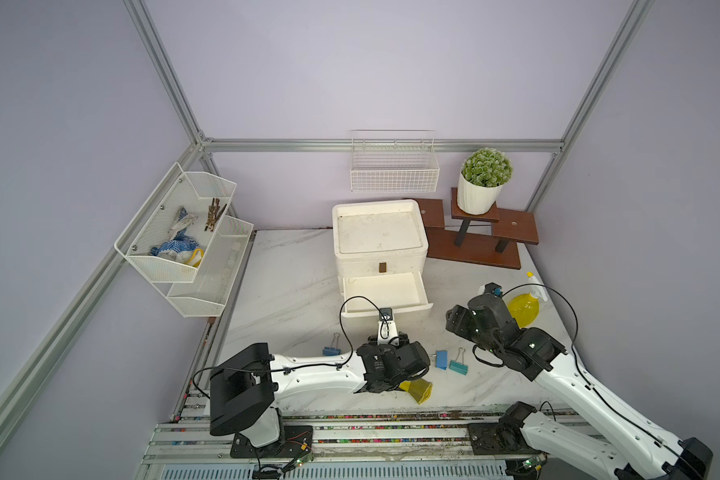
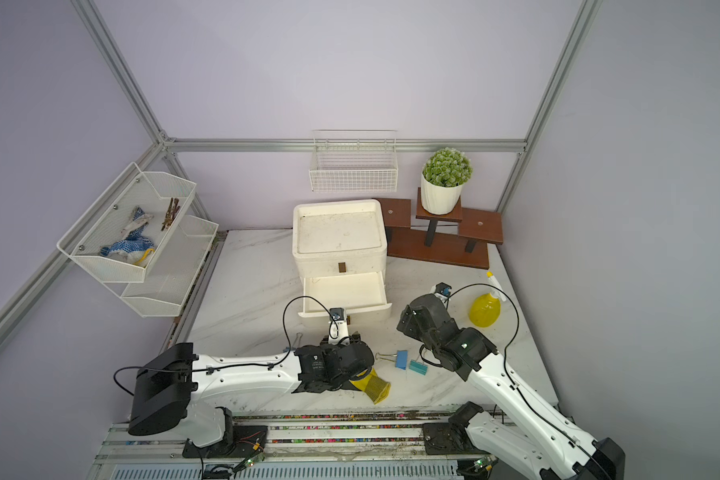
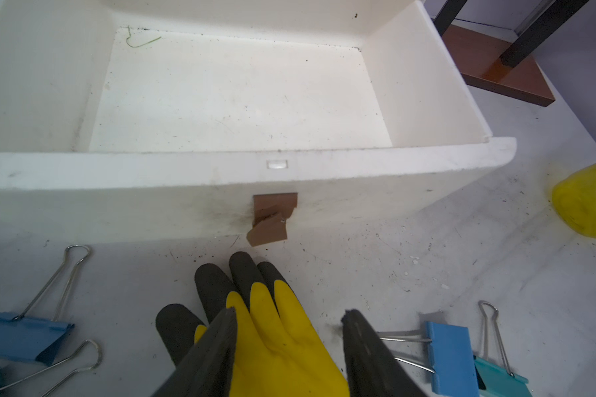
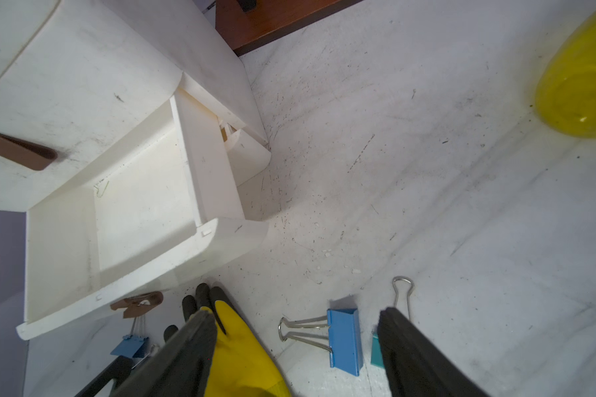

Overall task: Put the binder clips in the drawer according to color
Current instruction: Open the drawer in the storage box, then pick up the binder clip at the center of the board.

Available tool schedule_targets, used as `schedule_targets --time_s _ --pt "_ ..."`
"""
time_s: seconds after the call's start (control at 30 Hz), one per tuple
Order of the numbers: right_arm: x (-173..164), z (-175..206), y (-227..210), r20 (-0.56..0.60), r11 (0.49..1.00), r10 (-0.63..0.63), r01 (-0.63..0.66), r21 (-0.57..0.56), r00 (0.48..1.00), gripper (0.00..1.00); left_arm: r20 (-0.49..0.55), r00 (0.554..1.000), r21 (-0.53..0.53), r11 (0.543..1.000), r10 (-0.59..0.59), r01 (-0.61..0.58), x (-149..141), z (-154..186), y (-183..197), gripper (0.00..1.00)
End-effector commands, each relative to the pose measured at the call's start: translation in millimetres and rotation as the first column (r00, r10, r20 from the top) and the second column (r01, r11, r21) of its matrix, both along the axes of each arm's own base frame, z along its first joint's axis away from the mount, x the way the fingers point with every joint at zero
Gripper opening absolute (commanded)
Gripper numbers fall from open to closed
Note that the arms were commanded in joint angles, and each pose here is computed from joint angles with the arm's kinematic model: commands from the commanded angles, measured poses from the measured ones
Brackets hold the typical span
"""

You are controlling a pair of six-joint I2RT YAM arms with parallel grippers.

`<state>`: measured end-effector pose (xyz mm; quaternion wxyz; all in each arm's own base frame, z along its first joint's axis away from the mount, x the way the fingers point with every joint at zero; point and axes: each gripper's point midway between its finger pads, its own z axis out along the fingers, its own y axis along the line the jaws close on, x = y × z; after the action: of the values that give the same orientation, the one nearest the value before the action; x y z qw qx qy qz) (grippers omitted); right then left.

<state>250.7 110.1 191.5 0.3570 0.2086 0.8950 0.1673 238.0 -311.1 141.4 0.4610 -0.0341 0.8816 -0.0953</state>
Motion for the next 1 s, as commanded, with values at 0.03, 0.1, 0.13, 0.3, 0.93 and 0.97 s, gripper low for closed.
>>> schedule_targets --time_s 0.03,0.1,0.13,0.3,0.93,0.97 --pt "-17 -13 2 -0.101 0.975 -0.108 0.125 0.184 0.989 0.81 0.018 1.000 -0.079 0.997 0.001 0.000 -4 30 0 0.57" --pt "-24 -21 4 -0.166 0.951 -0.153 0.191 0.244 0.974 0.81 0.013 1.000 -0.091 0.996 -0.011 0.012 -10 34 1 0.59" --pt "-27 -26 4 -0.198 0.941 -0.169 0.218 0.259 0.966 0.81 0.012 1.000 -0.098 0.995 -0.016 0.017 -14 36 3 0.59" --pt "-53 -49 -6 -0.396 0.888 -0.292 0.400 0.226 0.871 0.81 -0.032 0.999 -0.171 0.985 -0.022 0.016 -31 47 22 0.60" --pt "-75 -122 9 -0.725 0.561 -0.514 0.819 0.121 0.459 0.99 -0.090 0.963 -0.124 0.956 0.256 -0.266 -40 92 125 0.61" --pt "-73 -125 6 -0.719 0.542 -0.537 0.834 0.107 0.441 0.99 -0.084 0.962 -0.132 0.954 0.258 -0.268 -39 95 127 0.60"
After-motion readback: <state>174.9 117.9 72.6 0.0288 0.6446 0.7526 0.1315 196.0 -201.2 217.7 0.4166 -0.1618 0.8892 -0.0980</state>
